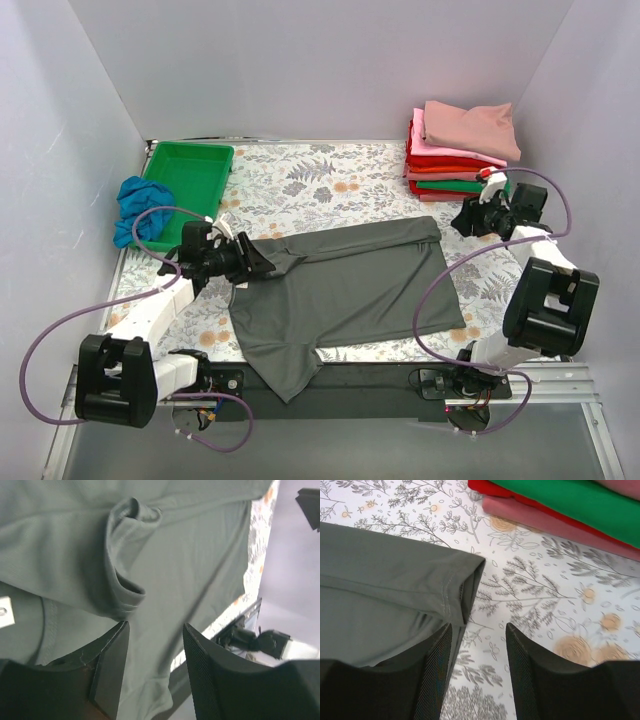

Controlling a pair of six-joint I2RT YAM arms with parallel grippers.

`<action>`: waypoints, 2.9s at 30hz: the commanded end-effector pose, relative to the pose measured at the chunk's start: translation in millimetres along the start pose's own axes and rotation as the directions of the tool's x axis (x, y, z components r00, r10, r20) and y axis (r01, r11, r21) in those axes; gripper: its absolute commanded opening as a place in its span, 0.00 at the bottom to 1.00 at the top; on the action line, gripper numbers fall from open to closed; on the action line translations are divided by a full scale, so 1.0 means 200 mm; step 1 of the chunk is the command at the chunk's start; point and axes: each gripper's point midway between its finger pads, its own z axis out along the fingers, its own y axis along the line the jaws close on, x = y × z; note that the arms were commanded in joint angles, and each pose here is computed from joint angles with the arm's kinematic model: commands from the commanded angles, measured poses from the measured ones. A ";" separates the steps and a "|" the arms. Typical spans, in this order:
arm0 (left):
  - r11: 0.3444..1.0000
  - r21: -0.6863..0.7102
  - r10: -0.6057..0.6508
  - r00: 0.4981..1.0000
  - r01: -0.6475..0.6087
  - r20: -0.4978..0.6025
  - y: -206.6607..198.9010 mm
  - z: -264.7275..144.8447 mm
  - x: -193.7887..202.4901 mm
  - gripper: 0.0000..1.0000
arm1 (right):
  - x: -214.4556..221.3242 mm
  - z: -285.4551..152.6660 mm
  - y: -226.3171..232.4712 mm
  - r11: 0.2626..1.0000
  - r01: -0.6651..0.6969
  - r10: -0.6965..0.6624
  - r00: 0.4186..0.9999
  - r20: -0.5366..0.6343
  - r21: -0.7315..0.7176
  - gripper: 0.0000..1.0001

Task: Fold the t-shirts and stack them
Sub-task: Fold the tshirt

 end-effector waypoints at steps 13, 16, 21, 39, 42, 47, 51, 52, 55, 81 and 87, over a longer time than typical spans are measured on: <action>0.992 -0.026 0.127 0.992 -0.127 0.001 -0.14 -0.09 -0.13 0.56 | 0.04 -0.23 0.43 0.928 -0.045 0.058 0.998 0.026 -0.370 0.53; 0.982 -0.131 0.129 0.990 -0.136 -0.059 -0.05 0.00 -0.10 0.56 | 0.06 -0.23 0.42 0.923 -0.066 0.081 0.996 0.024 -0.380 0.52; 0.941 -0.279 0.172 0.980 -0.194 -0.102 0.06 0.11 -0.12 0.56 | 0.09 -0.24 0.42 0.910 -0.091 0.106 0.994 0.014 -0.404 0.52; 0.871 -0.183 0.387 0.866 -0.456 -0.317 0.10 0.36 -0.08 0.38 | 0.12 -0.25 0.41 0.897 -0.128 0.141 0.990 -0.001 -0.423 0.52; 0.883 -0.138 0.386 0.860 -0.449 -0.333 0.06 0.36 -0.04 0.09 | 0.12 -0.25 0.41 0.896 -0.132 0.144 0.990 -0.004 -0.425 0.52; 0.888 -0.096 0.390 0.848 -0.449 -0.359 0.01 0.32 0.06 0.07 | 0.12 -0.25 0.41 0.893 -0.141 0.152 0.988 -0.009 -0.427 0.52; 0.903 -0.050 0.373 0.836 -0.427 -0.404 -0.01 0.29 0.19 0.19 | 0.12 -0.25 0.40 0.892 -0.148 0.157 0.987 -0.012 -0.428 0.52; 0.905 -0.036 0.373 0.830 -0.425 -0.415 -0.03 0.29 0.23 0.22 | 0.13 -0.25 0.40 0.891 -0.150 0.159 0.987 -0.016 -0.428 0.52; 0.912 0.029 0.376 0.808 -0.408 -0.454 -0.07 0.29 0.32 0.34 | 0.13 -0.25 0.40 0.890 -0.156 0.163 0.986 -0.020 -0.428 0.52; 0.847 -0.391 0.454 0.872 -0.360 0.180 -0.12 -0.17 -0.15 0.65 | 0.07 0.09 0.08 0.975 -0.149 0.114 0.972 -0.205 -0.165 0.48; 0.861 -0.374 0.425 0.892 -0.344 0.156 -0.06 -0.14 -0.07 0.65 | 0.09 0.17 0.03 0.977 -0.150 0.112 0.966 -0.232 -0.153 0.50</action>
